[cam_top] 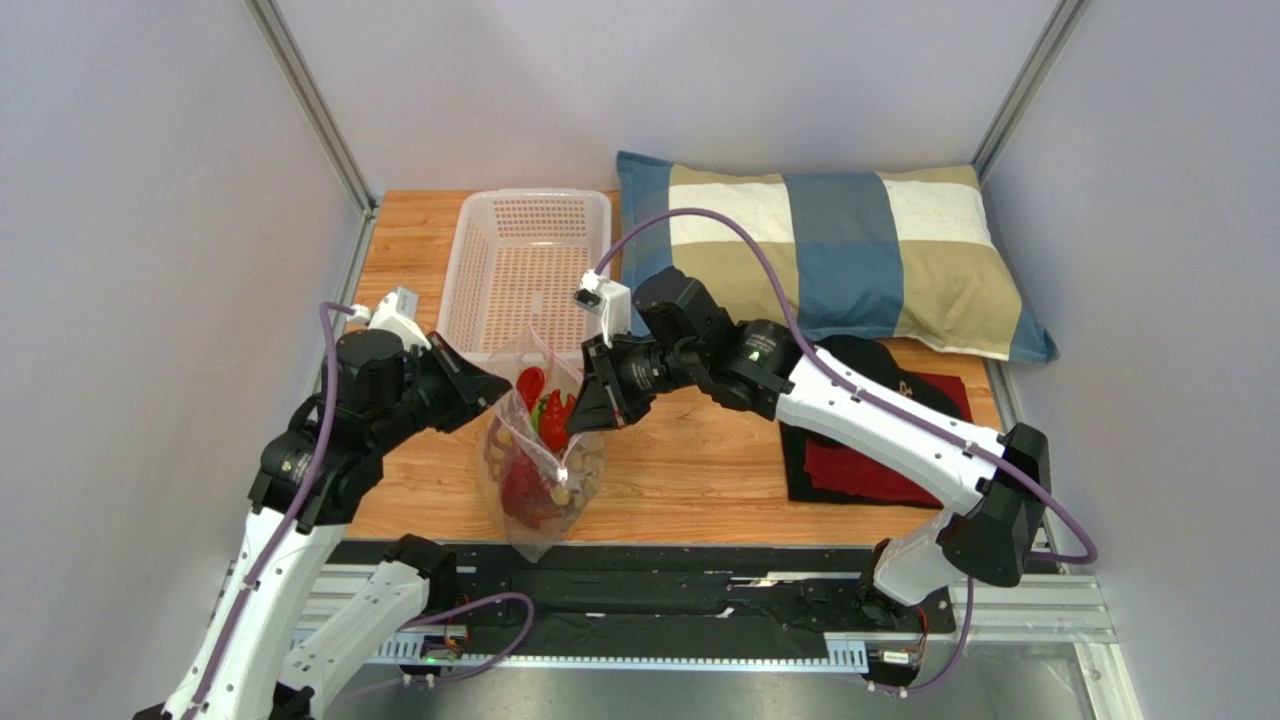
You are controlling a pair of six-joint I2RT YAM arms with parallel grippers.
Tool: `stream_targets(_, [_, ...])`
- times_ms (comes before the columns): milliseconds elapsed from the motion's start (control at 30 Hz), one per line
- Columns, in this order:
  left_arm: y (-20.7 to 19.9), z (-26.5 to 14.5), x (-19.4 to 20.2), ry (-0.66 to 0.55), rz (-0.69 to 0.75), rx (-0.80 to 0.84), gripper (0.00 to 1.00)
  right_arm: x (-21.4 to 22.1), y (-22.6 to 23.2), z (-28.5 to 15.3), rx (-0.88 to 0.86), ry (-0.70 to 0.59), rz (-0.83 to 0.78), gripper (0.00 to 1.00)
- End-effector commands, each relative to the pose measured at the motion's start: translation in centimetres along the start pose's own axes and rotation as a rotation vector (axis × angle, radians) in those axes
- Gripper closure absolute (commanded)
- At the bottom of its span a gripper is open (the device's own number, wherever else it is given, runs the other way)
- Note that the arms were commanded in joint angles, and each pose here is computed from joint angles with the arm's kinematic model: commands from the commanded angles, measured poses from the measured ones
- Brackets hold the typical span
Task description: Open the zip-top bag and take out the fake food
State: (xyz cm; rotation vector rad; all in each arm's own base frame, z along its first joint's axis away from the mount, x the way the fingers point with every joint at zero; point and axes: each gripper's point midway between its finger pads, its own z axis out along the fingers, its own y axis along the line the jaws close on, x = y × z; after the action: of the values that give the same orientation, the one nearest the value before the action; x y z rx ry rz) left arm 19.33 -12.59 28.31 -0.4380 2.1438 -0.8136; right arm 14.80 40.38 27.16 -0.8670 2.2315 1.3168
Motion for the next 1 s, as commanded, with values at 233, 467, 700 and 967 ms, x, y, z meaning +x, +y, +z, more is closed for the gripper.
stream_targets(233, [2.3,-0.9,1.0,-0.002,0.029,-0.065,1.0,-10.5,8.6,-6.9,-0.09,-0.325,-0.171,1.0])
stream_targets(467, [2.9,-1.7,1.2,-0.001,0.044,-0.09,1.0,-16.7,12.9,-12.4,-0.139,-0.526,-0.13,1.0])
stream_targets(700, [3.1,-2.4,1.2,-0.024,0.048,-0.083,1.0,-19.7,13.2,-15.6,-0.201,-0.616,0.071,1.0])
stream_targets(967, [-0.3,-2.5,0.4,-0.035,0.072,0.076,1.0,-19.1,11.1,-12.4,-0.187,-0.624,0.159,1.0])
